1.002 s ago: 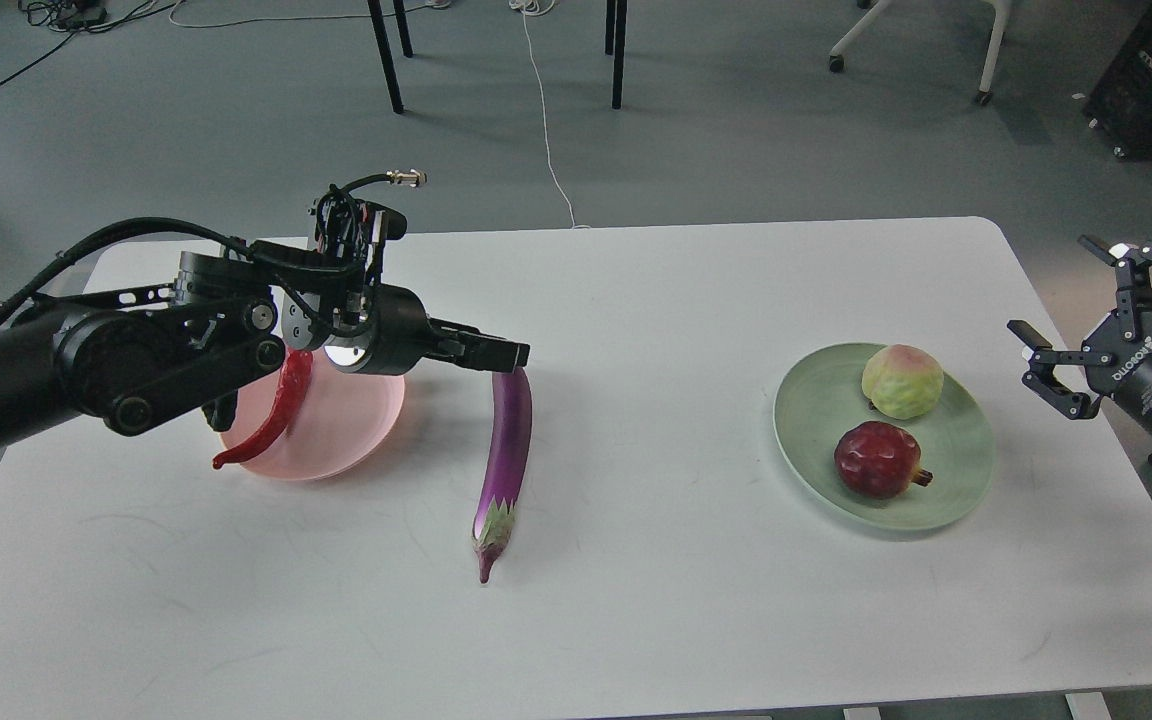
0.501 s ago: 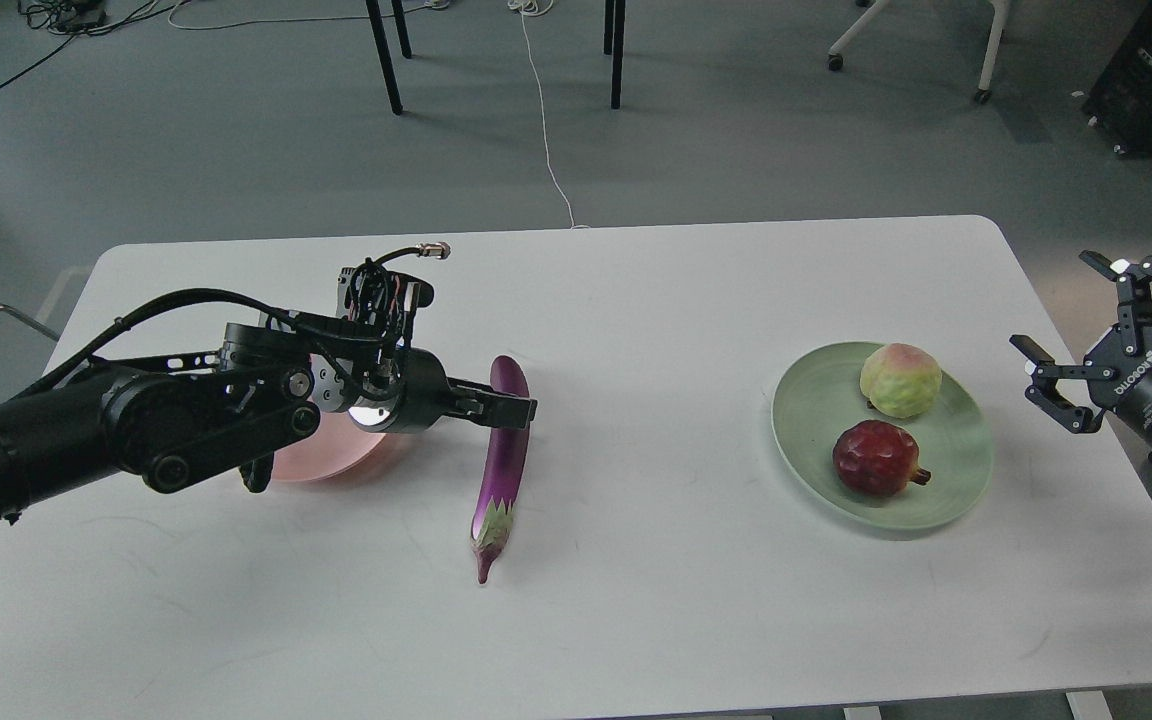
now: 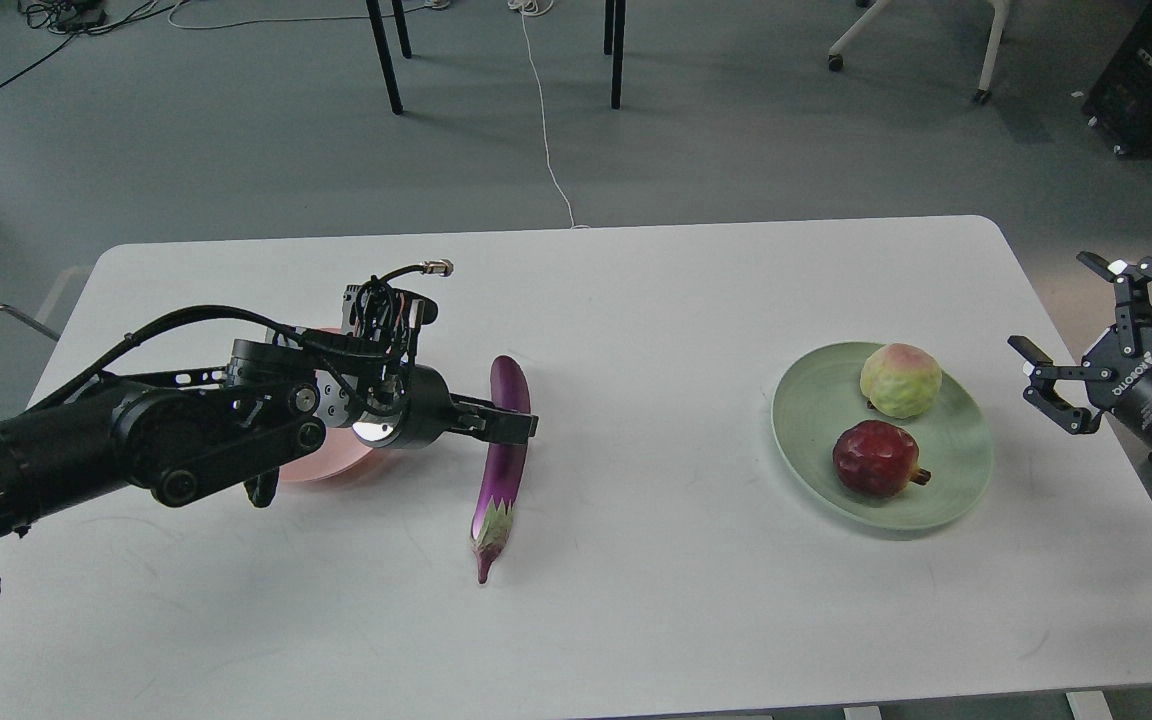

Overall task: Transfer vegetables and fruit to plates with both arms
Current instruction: 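Reach the left gripper to the purple eggplant and grasp it, then lift the eggplant onto the pink plate beside the chili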

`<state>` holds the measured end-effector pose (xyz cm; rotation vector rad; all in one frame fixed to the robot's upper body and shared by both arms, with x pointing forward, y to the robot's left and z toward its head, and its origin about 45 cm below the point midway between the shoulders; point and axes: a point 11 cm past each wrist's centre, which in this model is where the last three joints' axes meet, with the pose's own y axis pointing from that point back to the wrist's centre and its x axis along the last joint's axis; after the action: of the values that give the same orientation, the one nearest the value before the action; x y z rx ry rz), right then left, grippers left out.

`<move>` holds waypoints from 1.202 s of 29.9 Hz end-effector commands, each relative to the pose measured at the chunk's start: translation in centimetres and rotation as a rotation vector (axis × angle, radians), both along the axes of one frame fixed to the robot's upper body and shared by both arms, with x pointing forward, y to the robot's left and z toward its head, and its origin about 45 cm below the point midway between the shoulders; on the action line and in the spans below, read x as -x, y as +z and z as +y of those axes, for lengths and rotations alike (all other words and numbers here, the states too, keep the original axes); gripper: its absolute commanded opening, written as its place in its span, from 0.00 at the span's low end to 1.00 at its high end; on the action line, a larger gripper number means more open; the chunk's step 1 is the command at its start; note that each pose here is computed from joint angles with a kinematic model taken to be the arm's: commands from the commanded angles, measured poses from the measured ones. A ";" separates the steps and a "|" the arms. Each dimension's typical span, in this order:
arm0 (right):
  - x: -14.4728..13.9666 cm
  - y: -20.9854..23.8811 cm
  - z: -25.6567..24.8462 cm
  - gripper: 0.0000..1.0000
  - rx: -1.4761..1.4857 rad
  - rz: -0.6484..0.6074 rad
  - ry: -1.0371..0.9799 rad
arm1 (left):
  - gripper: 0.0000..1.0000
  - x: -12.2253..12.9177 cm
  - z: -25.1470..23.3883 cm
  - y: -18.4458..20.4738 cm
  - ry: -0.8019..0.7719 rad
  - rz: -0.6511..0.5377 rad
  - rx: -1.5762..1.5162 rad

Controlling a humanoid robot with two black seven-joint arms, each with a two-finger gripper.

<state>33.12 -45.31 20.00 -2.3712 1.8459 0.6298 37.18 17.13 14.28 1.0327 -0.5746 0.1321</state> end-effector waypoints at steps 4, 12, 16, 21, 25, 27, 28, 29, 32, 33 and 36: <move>0.0 0.0 0.0 0.99 0.002 0.000 0.000 | 0.98 0.4 0.2 -0.7 0.009 0.013 -0.007; 0.0 0.1 -0.2 0.99 0.006 -0.002 -0.002 | 0.92 0.8 0.3 -1.2 0.009 0.030 -0.010; 0.0 0.1 -0.1 0.99 0.005 -0.002 -0.001 | 0.72 0.9 0.3 -1.3 0.007 0.036 -0.010; 0.0 0.1 -0.2 0.99 0.006 0.000 -0.002 | 0.26 0.8 0.3 -1.1 0.007 0.033 -0.014; 0.2 -0.1 -0.2 0.99 0.006 0.004 -0.003 | 0.24 0.8 0.7 -1.1 0.002 0.026 -0.022; 0.2 -0.1 -0.2 0.99 0.005 0.006 -0.002 | 0.24 0.9 0.7 -0.8 -0.001 0.023 -0.018; 0.2 -0.1 -0.2 0.99 0.005 0.004 -0.002 | 0.24 1.0 0.6 -0.6 -0.007 0.024 -0.013; 0.2 -0.1 -0.2 0.99 0.005 0.004 -0.002 | 0.24 1.0 0.5 -0.1 -0.015 0.017 -0.005; 0.2 -0.1 -0.3 0.99 0.007 0.004 -0.005 | 0.24 0.6 0.8 2.1 -0.038 -0.008 -0.001; 0.2 -0.1 -0.3 0.99 0.007 0.004 -0.005 | 0.24 0.2 0.9 3.0 -0.050 -0.019 -0.010; 0.2 -0.2 -0.1 0.99 0.004 0.006 -0.001 | 0.24 -1.2 1.6 5.5 -0.051 -0.051 -0.025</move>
<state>32.93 -45.55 19.87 -2.3718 1.8558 0.6311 37.27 18.06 17.65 1.0303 -0.6218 0.0956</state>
